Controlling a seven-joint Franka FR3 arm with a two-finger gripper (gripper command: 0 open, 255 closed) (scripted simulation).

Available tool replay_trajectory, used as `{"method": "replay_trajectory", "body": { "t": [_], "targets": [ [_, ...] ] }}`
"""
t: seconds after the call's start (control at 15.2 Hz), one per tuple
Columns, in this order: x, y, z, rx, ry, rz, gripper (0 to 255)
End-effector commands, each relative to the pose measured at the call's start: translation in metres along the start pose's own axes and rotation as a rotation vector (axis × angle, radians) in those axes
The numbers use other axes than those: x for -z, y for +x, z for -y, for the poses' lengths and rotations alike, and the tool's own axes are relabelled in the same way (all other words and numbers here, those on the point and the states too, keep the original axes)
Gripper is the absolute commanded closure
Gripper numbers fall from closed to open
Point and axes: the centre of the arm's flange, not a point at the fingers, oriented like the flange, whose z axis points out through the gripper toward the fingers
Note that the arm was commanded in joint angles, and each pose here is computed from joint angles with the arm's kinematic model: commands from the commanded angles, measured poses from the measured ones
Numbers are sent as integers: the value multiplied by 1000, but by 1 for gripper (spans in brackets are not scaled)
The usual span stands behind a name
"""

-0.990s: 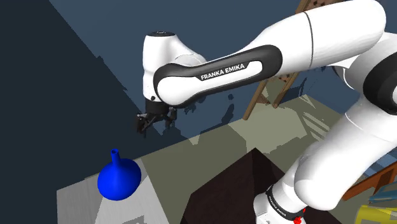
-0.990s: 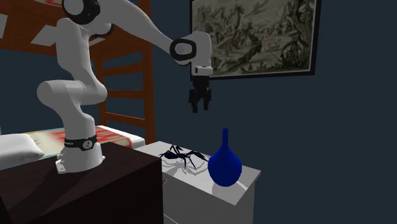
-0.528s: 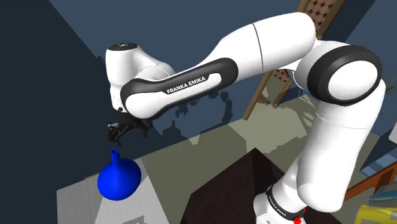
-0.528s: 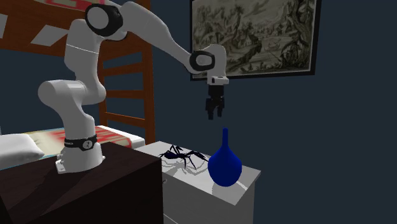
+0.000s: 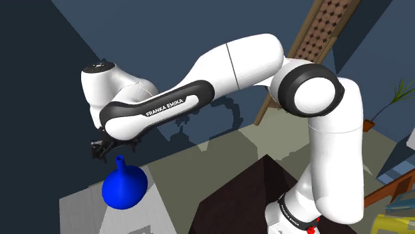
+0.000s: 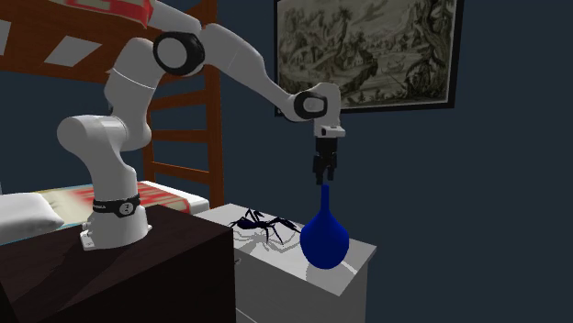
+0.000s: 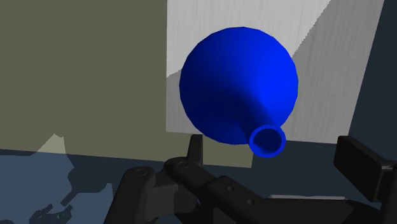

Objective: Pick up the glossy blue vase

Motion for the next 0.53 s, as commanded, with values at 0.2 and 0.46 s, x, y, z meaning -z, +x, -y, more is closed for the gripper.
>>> {"method": "replay_trajectory", "body": {
  "t": [0.2,0.46],
  "targets": [
    [-28,0,2,0,0,-1,0],
    [-31,1,2,0,0,-1,255]
  ]
}}
